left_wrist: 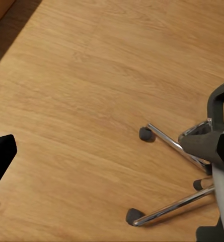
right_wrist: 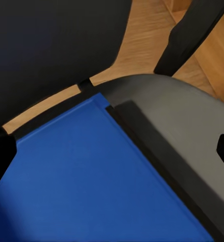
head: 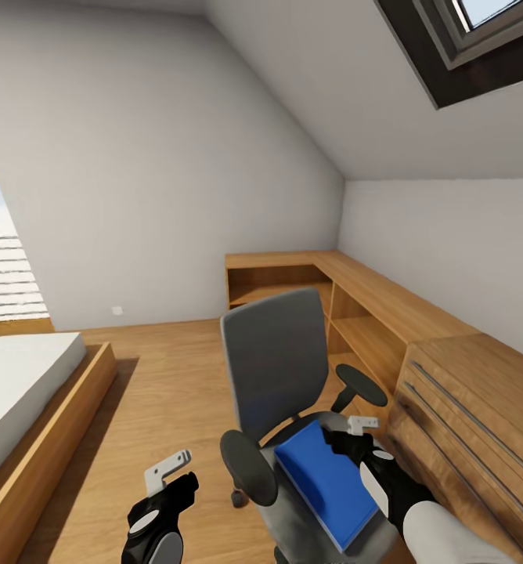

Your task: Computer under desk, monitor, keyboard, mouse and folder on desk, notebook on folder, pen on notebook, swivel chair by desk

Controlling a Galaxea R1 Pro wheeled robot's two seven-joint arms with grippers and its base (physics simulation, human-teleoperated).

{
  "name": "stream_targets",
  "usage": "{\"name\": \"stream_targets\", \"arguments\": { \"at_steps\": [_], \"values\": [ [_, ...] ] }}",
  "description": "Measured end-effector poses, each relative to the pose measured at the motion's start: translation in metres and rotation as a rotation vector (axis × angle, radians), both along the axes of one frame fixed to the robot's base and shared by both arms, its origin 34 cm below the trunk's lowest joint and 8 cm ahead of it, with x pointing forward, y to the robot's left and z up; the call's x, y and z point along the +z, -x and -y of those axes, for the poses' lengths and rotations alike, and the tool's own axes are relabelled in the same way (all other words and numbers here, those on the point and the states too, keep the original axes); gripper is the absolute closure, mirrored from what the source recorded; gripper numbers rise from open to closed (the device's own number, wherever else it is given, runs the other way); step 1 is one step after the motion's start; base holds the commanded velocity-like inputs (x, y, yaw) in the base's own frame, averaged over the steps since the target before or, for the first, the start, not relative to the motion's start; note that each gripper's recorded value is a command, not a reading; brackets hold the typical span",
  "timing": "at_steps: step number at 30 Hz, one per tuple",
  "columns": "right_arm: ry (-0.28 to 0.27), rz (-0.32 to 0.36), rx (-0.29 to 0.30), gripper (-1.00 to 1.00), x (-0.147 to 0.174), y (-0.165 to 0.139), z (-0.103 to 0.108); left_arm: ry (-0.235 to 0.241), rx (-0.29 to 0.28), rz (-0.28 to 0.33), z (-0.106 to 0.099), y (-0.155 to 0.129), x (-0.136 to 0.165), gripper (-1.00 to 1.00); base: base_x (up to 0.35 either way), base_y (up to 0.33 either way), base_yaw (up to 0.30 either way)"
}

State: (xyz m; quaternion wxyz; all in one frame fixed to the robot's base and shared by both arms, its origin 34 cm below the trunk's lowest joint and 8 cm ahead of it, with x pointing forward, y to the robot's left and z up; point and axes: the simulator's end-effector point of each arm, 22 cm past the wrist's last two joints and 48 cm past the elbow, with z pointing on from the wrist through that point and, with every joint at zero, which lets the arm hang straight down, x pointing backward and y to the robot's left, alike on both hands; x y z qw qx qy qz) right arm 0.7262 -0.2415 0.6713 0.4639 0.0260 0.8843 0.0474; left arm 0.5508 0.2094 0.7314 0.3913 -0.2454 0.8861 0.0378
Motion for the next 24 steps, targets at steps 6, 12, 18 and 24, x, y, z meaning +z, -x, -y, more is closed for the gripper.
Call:
{"name": "stream_targets", "arguments": {
  "at_steps": [6,12,18,24],
  "values": [
    [-0.001,0.0,0.002,-1.0,-0.011,0.001,-0.001,-0.001,0.0,0.0,0.0,0.001,-0.011,-1.0,0.0,0.0,0.0],
    [-0.001,0.0,0.002,-1.0,-0.022,0.002,0.0,-0.001,-0.001,0.0,0.0,0.002,-0.022,-1.0,0.0,0.0,0.0],
    [-0.001,-0.001,0.001,-1.0,-0.033,0.003,0.0,0.0,-0.001,0.0,0.0,0.003,-0.033,-1.0,0.0,0.0,0.0],
    [0.0,0.003,-0.004,-1.0,-0.044,0.004,0.002,-0.001,-0.001,0.0,0.0,0.004,-0.044,-1.0,0.0,0.0,0.0]
  ]
}}
